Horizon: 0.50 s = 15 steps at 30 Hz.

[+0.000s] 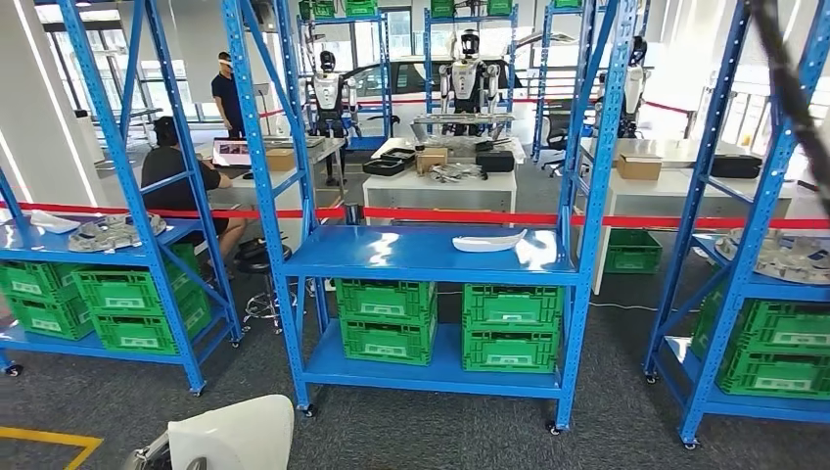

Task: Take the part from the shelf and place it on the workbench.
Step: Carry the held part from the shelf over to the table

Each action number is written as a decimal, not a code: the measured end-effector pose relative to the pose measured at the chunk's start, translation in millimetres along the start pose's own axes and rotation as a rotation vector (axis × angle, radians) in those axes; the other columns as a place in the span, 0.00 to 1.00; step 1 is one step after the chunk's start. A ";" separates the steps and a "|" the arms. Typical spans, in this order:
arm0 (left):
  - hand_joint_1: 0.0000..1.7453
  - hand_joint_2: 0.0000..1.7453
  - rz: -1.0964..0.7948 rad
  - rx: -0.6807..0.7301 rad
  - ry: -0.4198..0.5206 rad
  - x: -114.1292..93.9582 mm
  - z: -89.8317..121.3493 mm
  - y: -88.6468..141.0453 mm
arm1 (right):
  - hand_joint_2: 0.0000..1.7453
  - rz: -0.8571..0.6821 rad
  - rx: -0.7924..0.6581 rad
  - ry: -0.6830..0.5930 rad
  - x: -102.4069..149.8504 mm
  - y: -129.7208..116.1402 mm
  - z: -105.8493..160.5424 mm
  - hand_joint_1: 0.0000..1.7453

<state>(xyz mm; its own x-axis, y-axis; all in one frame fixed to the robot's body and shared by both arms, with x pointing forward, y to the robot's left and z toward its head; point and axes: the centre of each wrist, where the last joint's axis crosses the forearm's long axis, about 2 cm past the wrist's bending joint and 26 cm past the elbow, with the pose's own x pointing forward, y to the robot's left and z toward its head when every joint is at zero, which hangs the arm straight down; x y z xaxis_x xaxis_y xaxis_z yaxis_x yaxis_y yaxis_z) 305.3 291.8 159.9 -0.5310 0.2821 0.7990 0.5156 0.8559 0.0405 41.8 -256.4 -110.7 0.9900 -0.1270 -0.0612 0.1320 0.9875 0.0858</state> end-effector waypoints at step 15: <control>1.00 1.00 -0.006 0.015 -0.009 2.2 5.1 0.6 | 1.00 0.013 -0.009 -0.001 0.3 -0.5 0.1 0.00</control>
<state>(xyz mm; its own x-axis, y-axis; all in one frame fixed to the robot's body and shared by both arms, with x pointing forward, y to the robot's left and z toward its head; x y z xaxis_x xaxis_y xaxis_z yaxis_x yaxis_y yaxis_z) 301.0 295.2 158.7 -0.5403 0.2811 0.7931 0.5024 0.8639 0.0361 42.0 -256.9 -110.7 0.9917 -0.1143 -0.0595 0.1188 0.9899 0.0780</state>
